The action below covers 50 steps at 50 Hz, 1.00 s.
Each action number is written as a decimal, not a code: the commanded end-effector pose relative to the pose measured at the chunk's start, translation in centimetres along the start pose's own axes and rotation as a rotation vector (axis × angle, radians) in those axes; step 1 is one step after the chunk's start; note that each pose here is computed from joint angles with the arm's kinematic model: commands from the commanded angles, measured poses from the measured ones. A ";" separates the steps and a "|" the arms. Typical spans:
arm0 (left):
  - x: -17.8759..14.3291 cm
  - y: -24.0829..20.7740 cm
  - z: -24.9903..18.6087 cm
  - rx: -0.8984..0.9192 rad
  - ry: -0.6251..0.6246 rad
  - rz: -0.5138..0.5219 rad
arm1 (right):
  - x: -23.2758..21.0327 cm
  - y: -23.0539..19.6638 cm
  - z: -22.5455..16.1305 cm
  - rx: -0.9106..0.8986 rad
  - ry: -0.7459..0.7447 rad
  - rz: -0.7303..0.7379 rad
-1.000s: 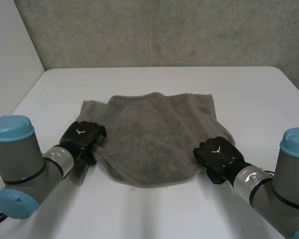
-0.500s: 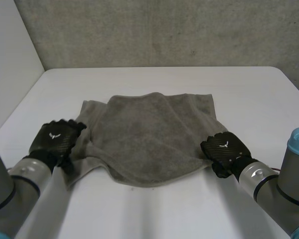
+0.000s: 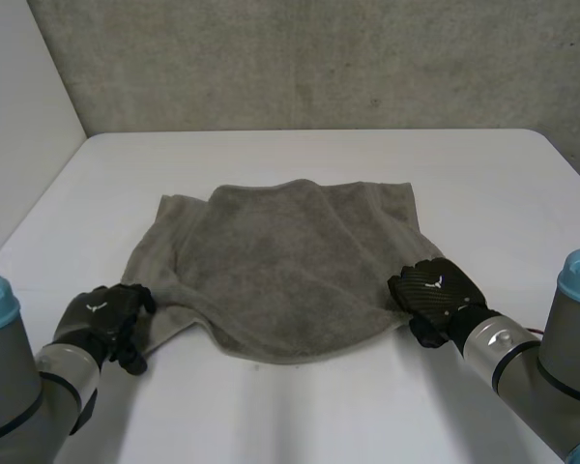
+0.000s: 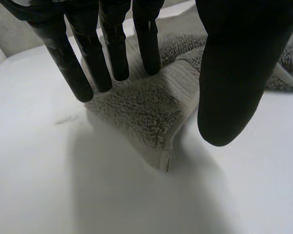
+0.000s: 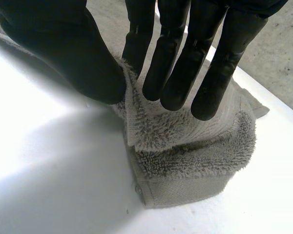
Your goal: Fold the towel.
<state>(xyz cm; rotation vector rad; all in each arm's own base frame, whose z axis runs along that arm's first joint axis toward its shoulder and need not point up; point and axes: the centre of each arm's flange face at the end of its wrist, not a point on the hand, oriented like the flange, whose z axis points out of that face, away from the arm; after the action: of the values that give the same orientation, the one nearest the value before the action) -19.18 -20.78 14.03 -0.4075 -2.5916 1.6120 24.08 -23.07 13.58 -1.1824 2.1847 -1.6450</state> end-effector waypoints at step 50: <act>-1.1 1.0 3.1 0.049 -0.049 0.323 | 1.4 -2.2 -0.9 0.060 0.056 -0.020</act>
<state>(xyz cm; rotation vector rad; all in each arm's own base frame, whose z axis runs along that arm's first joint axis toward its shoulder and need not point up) -18.93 -23.86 12.73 -0.7269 -2.5740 1.8269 23.70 -23.52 16.41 -1.1586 2.1423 -1.7631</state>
